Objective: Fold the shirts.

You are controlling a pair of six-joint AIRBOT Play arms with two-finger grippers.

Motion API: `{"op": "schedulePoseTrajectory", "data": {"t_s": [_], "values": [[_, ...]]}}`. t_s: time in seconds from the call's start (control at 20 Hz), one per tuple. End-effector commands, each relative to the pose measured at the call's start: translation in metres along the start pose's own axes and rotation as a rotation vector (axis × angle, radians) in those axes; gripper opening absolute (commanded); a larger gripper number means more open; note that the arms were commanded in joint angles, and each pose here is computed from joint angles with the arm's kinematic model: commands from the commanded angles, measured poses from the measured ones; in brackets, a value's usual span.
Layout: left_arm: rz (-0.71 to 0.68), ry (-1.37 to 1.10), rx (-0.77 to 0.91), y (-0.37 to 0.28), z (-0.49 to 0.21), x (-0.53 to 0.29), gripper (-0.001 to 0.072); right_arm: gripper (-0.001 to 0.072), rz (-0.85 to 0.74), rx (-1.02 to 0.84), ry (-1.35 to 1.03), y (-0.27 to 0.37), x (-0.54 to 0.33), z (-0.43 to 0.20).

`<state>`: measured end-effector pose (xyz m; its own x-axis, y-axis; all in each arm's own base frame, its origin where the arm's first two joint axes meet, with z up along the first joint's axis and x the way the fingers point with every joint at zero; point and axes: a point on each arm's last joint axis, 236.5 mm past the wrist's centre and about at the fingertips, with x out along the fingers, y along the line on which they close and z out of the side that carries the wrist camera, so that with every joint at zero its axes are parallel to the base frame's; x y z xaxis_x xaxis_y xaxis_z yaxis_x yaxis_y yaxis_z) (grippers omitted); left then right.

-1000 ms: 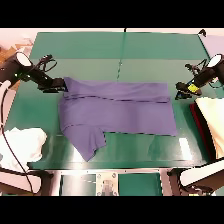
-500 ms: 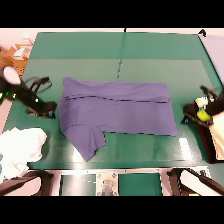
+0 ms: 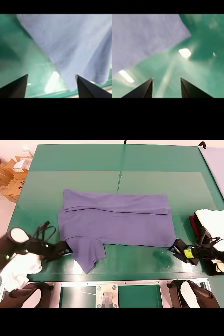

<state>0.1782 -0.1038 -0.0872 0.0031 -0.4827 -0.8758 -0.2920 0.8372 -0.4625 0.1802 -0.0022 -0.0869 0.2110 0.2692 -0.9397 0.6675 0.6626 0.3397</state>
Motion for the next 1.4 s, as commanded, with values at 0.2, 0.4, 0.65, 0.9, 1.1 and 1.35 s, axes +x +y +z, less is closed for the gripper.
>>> {"op": "schedulePoseTrajectory", "data": {"t_s": [0.2, 0.4, 0.65, 0.9, 1.1, 1.35], "values": [[-0.21, -0.164, -0.23, -0.006, 0.008, 0.043, 0.0644, 0.0402, 0.158, 0.181, -0.184, 0.02, 0.025, 0.045], [-0.335, -0.302, -0.23, -0.03, 0.042, 0.029, 0.0132, 0.038, 0.221, 0.244, -0.143, 0.032, 0.039, 0.048], [-0.364, -0.245, 0.001, -0.061, 0.036, 0.009, 0.002, 0.0015, 0.224, 0.094, -0.11, 0.039, 0.036, 0.044], [-0.196, -0.097, 0.228, -0.062, 0.022, -0.029, 0.002, 0.0014, 0.129, -0.055, -0.043, 0.041, 0.001, 0.047], [-0.096, -0.078, 0.323, -0.063, 0.027, -0.065, 0.002, 0.0013, 0.04, -0.108, -0.046, 0.036, -0.032, 0.054], [-0.108, -0.243, 0.427, -0.104, 0.062, -0.123, 0.002, 0.0013, 0.104, -0.139, -0.13, 0.066, -0.066, 0.077]]}}
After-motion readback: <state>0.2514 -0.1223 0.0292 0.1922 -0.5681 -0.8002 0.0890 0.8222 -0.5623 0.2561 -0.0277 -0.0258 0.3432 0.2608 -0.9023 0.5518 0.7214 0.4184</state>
